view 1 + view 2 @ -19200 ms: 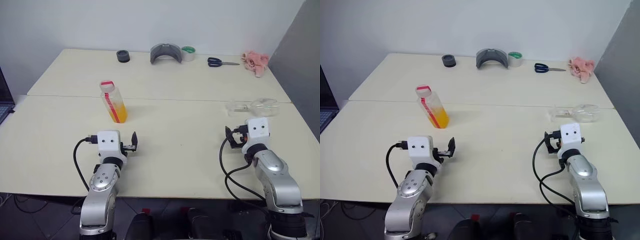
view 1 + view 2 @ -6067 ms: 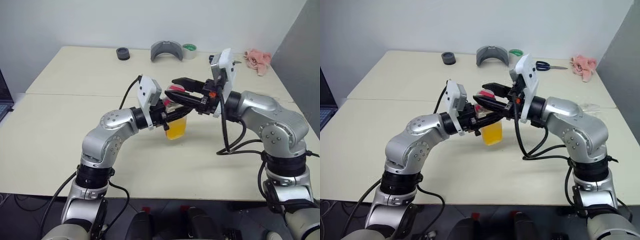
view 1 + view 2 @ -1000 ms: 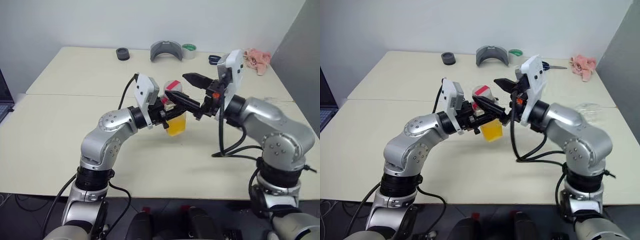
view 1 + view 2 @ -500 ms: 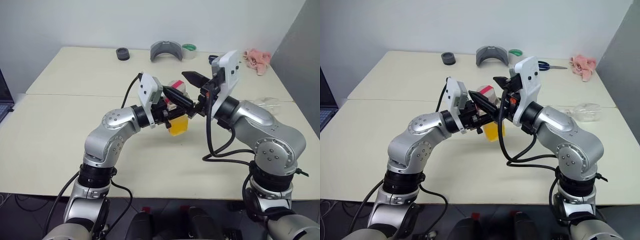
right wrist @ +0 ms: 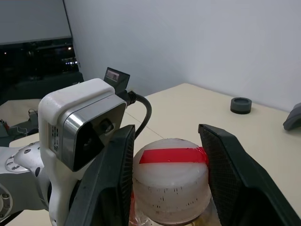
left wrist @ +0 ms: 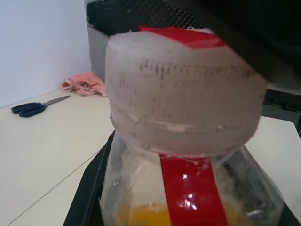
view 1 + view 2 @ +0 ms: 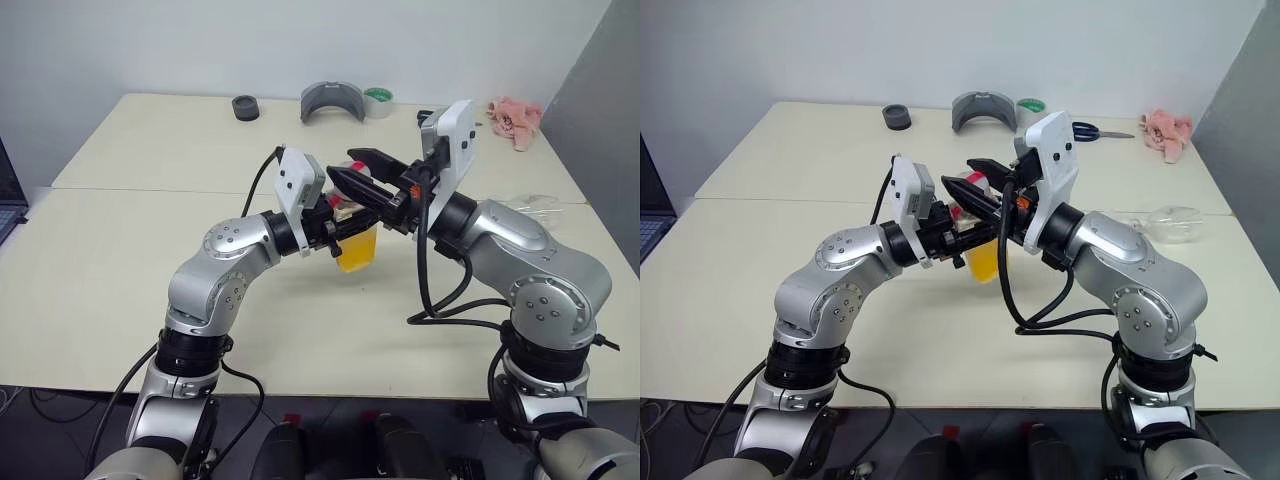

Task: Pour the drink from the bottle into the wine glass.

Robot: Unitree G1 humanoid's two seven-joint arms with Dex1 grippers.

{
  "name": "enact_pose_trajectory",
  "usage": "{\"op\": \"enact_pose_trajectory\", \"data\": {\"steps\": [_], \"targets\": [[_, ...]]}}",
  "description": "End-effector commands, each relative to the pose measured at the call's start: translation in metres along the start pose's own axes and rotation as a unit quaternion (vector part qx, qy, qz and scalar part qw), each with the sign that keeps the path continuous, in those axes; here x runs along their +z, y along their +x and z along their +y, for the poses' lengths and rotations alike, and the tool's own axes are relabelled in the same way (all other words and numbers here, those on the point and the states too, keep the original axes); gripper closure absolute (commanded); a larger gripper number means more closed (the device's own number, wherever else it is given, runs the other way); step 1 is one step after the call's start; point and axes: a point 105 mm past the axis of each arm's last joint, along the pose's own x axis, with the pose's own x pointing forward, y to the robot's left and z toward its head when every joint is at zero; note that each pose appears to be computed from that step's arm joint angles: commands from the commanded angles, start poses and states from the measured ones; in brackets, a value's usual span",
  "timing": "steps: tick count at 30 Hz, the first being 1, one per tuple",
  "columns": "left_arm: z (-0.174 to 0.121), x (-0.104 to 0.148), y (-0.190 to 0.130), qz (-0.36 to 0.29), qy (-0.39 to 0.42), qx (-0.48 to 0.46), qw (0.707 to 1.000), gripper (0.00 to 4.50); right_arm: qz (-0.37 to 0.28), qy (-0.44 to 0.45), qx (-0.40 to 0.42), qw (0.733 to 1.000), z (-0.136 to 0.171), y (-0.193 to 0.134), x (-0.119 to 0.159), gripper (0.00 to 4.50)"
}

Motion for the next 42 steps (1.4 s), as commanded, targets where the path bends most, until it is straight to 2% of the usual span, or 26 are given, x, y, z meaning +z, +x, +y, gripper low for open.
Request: {"op": "enact_pose_trajectory", "data": {"steps": [1, 8, 15, 22, 30, 37, 42], "targets": [[-0.007, 0.018, -0.002, -0.025, 0.023, -0.013, 0.999, 2.63, -0.013, -0.029, 0.025, 0.999, -0.002, -0.003, 0.012, 2.68], [-0.011, 0.022, -0.005, -0.028, 0.015, -0.028, 0.999, 2.63, 0.023, -0.047, 0.155, 0.986, -0.014, -0.001, 0.006, 2.68], [-0.017, 0.025, -0.01, -0.029, 0.009, -0.03, 0.999, 2.63, 0.032, -0.054, 0.237, 0.97, -0.024, 0.01, 0.008, 2.68], [-0.02, 0.026, -0.014, -0.027, 0.004, -0.025, 0.999, 2.63, 0.038, -0.062, 0.275, 0.959, -0.03, 0.022, 0.006, 2.68], [-0.016, 0.025, -0.016, -0.023, 0.003, -0.018, 1.0, 2.63, 0.05, -0.074, 0.264, 0.96, -0.045, 0.016, 0.006, 0.04], [-0.014, 0.023, -0.012, -0.026, 0.0, -0.021, 0.999, 2.63, 0.073, -0.074, 0.233, 0.967, -0.051, -0.008, 0.009, 0.04], [-0.012, 0.023, -0.01, -0.029, 0.0, -0.022, 0.999, 2.63, 0.069, -0.074, 0.195, 0.975, -0.043, -0.023, 0.018, 0.04]]}}
